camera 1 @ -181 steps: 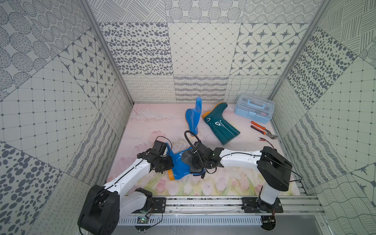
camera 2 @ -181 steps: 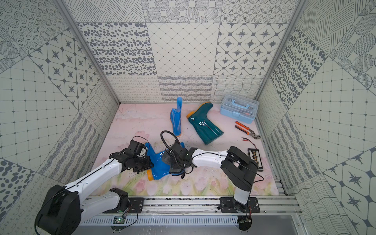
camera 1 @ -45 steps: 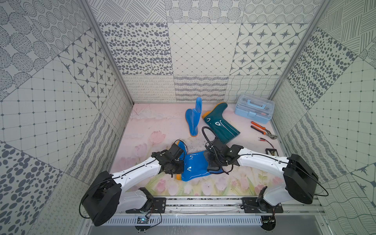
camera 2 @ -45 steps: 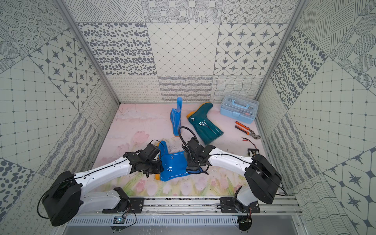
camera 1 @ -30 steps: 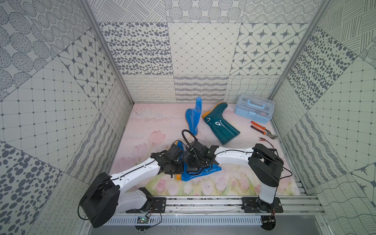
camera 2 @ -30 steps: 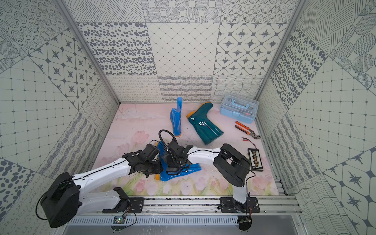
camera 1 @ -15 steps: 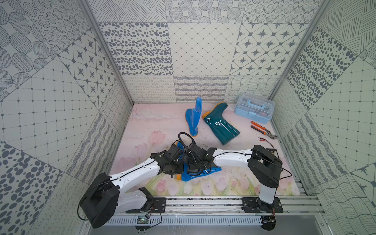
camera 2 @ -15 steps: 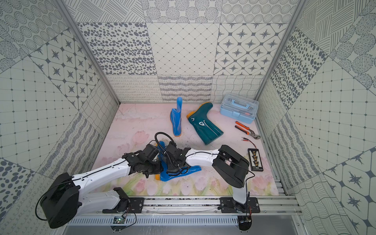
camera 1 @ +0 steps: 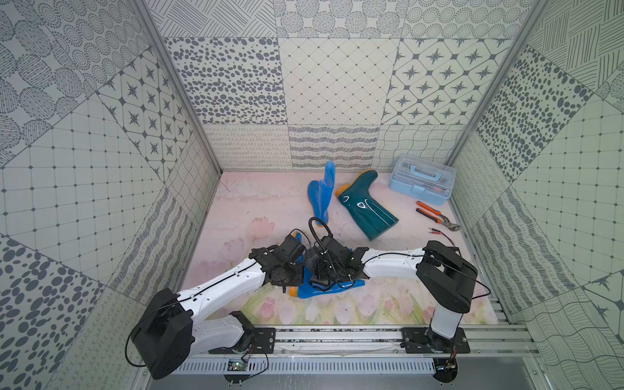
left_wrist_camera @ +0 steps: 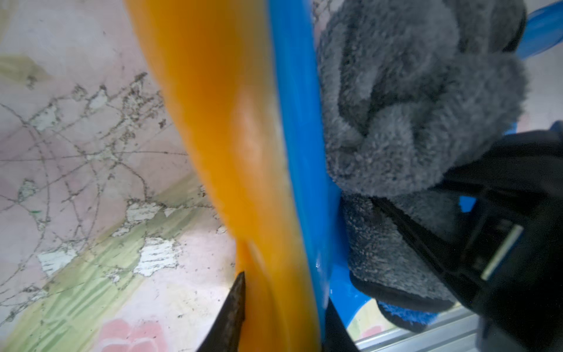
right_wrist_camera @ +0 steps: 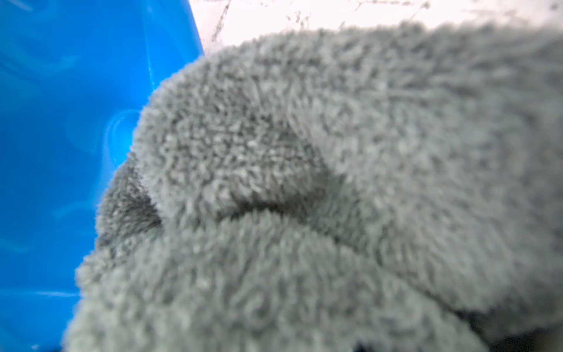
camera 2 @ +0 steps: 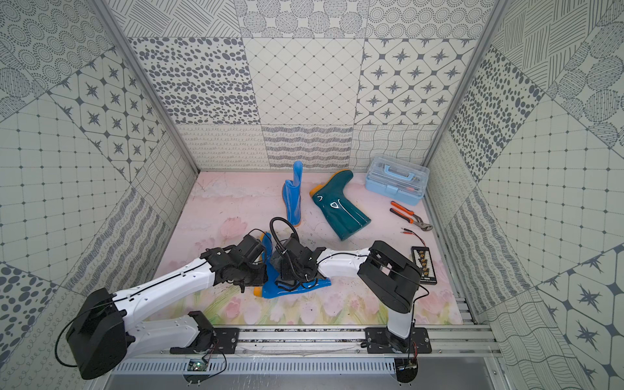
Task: Wipe the rubber boots with a cloth
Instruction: Wipe the dirt off the rubber boot.
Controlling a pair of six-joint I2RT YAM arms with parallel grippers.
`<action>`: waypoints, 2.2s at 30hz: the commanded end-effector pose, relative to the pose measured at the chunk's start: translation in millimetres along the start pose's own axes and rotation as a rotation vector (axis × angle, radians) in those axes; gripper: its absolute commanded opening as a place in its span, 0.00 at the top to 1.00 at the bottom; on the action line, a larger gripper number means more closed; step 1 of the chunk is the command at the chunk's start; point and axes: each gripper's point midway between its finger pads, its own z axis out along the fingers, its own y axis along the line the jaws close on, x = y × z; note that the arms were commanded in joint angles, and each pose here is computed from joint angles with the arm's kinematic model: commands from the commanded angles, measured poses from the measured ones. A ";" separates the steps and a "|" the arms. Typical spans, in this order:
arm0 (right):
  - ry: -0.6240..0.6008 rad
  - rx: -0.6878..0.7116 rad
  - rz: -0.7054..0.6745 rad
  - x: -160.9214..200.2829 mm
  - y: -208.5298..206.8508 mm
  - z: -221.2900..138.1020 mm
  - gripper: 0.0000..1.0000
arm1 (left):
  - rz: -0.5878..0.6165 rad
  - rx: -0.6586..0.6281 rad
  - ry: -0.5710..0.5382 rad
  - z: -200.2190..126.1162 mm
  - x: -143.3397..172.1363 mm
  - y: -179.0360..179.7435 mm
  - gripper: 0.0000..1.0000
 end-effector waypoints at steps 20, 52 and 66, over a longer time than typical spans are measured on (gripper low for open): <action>0.242 0.741 0.360 138.2 -236.0 -73.4 1.00 | -0.005 -0.203 0.011 -2.2 6.6 56.8 1.00; 0.326 0.686 -0.050 86.0 -106.8 -12.0 1.00 | -0.035 -0.021 0.014 20.6 16.8 26.7 1.00; 0.266 0.736 0.067 46.8 -175.6 -86.2 1.00 | -0.030 -0.041 -0.009 20.7 25.9 39.8 1.00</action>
